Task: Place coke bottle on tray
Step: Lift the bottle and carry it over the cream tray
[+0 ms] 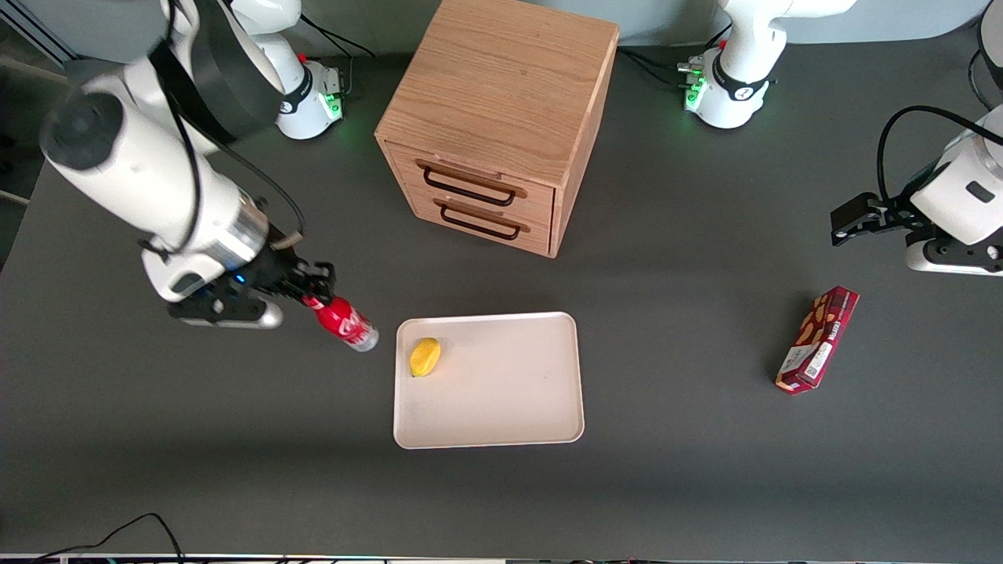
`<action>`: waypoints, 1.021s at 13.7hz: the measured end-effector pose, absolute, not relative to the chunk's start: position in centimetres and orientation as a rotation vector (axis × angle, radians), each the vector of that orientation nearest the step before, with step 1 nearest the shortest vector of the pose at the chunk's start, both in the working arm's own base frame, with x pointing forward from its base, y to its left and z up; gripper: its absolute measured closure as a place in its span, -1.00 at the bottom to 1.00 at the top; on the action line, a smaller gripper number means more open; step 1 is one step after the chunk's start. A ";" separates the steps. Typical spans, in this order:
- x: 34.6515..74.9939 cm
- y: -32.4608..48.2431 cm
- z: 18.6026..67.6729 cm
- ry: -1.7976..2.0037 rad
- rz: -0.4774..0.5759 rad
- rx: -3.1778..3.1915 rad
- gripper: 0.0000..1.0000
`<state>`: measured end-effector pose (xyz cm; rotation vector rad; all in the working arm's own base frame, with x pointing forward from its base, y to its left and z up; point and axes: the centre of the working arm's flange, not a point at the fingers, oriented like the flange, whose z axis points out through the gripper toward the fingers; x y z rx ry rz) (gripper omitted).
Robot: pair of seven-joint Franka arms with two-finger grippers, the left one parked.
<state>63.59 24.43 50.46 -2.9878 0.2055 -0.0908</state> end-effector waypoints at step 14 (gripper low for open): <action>71.3 26.6 32.1 0.241 -0.260 -2.880 0.37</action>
